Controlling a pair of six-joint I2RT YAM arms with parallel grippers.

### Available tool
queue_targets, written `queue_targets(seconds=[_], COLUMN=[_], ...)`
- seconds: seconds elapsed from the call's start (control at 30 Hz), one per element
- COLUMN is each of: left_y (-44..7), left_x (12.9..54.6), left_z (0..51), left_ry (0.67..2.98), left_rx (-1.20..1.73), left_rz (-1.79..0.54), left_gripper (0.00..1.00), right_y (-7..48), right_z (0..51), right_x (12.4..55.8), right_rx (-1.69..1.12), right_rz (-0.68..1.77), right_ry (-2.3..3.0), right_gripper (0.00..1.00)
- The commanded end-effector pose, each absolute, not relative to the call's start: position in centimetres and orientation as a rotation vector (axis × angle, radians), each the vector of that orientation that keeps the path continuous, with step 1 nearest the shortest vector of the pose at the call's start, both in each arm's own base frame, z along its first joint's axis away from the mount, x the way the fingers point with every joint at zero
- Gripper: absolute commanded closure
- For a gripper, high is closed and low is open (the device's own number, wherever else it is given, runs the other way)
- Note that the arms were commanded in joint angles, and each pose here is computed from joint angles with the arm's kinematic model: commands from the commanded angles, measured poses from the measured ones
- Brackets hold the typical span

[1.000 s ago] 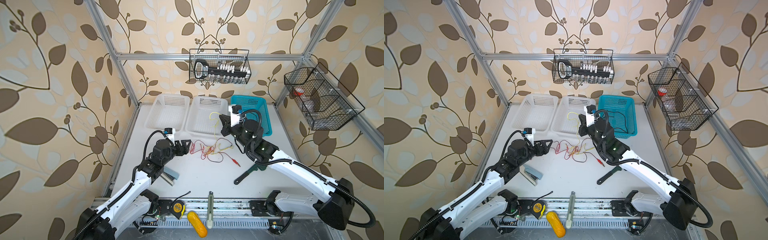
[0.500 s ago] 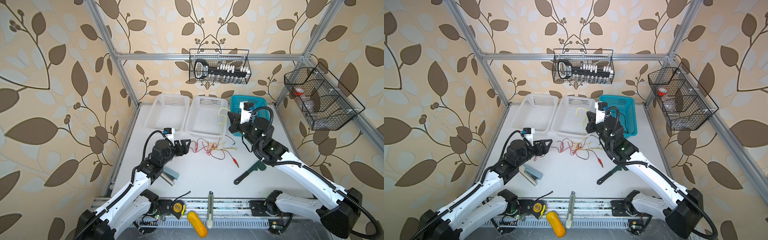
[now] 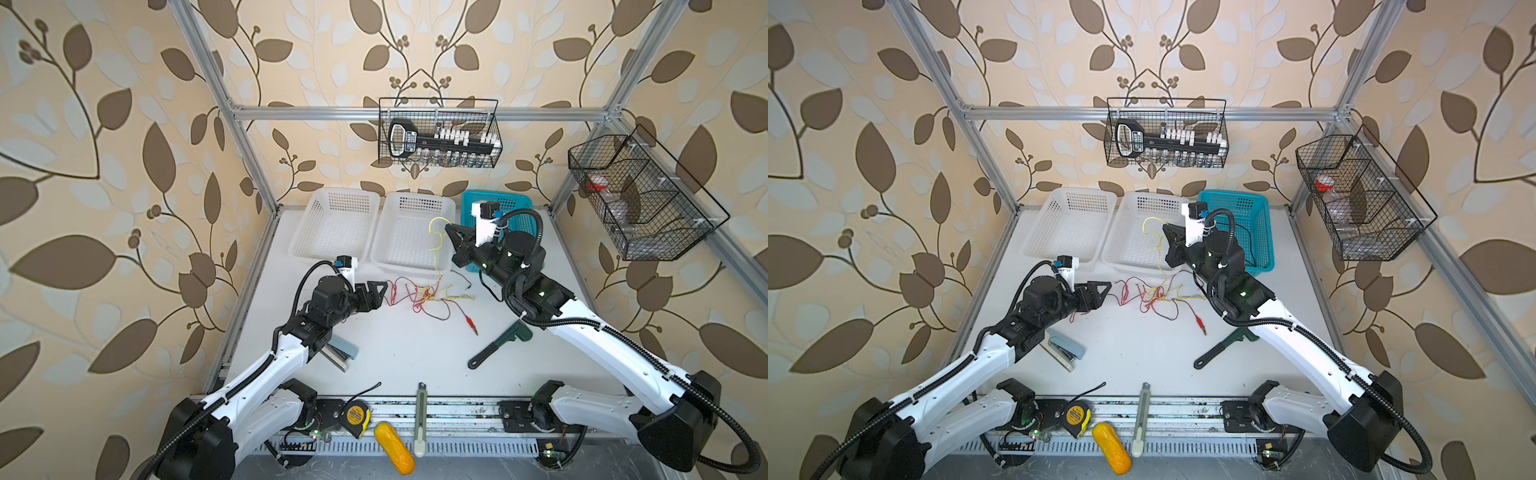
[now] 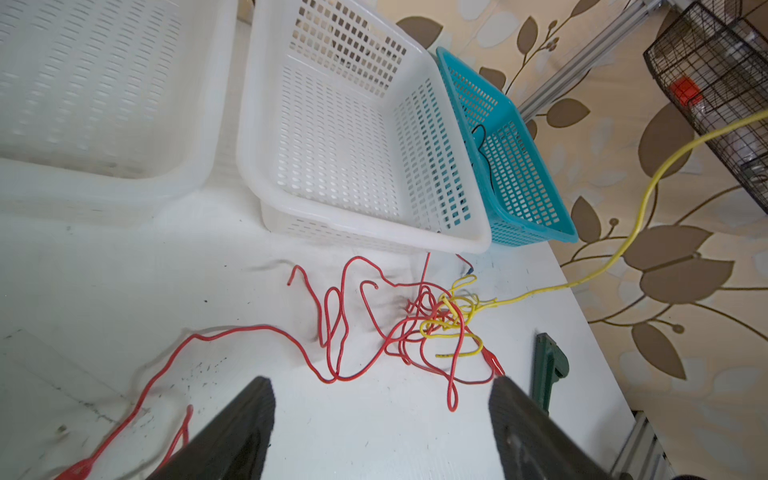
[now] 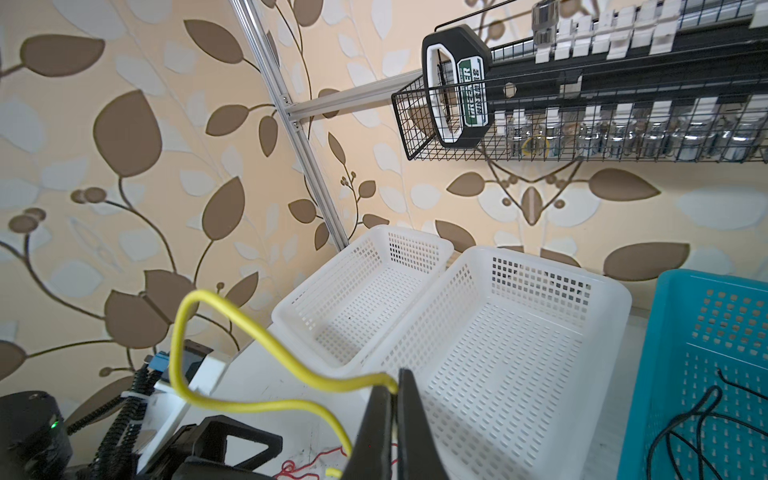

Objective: Untangle the cables

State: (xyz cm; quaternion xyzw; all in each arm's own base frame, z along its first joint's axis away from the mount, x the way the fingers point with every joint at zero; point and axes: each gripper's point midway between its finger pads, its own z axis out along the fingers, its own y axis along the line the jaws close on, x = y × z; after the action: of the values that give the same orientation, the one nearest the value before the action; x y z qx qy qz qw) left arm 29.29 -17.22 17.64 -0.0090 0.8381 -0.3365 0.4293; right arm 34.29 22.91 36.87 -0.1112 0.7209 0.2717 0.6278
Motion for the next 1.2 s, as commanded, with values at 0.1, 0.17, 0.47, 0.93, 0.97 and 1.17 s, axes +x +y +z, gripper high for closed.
queue_targets(seconds=[0.1, 0.17, 0.47, 0.93, 0.97, 1.17], left_y=[-21.1, -22.7, -26.8, -29.7, -29.6, -29.1], left_x=[29.2, 28.9, 29.1, 29.8, 29.8, 29.9], left_z=[19.1, 18.5, 15.4, 11.8, 11.7, 11.4], left_ry=[2.070, 2.091, 2.189, 2.273, 2.275, 2.281], left_rx=[0.081, 0.114, 0.165, 0.159, 0.159, 0.140], left_rz=[-0.944, -0.958, -0.976, -1.009, -1.009, -0.975], left_gripper=[0.25, 0.27, 0.39, 0.83, 0.88, 1.00], right_y=[23.3, 23.4, 23.4, 22.5, 22.5, 21.7], right_z=[38.2, 38.2, 38.1, 37.9, 37.9, 37.6], right_x=[34.8, 34.9, 34.9, 34.4, 34.4, 34.3], right_rx=[-0.248, -0.250, -0.256, -0.253, -0.252, -0.243], right_rz=[0.618, 0.617, 0.599, 0.585, 0.584, 0.558], right_ry=[1.627, 1.629, 1.635, 1.635, 1.635, 1.640], right_gripper=[1.00, 1.00, 1.00, 1.00, 1.00, 1.00])
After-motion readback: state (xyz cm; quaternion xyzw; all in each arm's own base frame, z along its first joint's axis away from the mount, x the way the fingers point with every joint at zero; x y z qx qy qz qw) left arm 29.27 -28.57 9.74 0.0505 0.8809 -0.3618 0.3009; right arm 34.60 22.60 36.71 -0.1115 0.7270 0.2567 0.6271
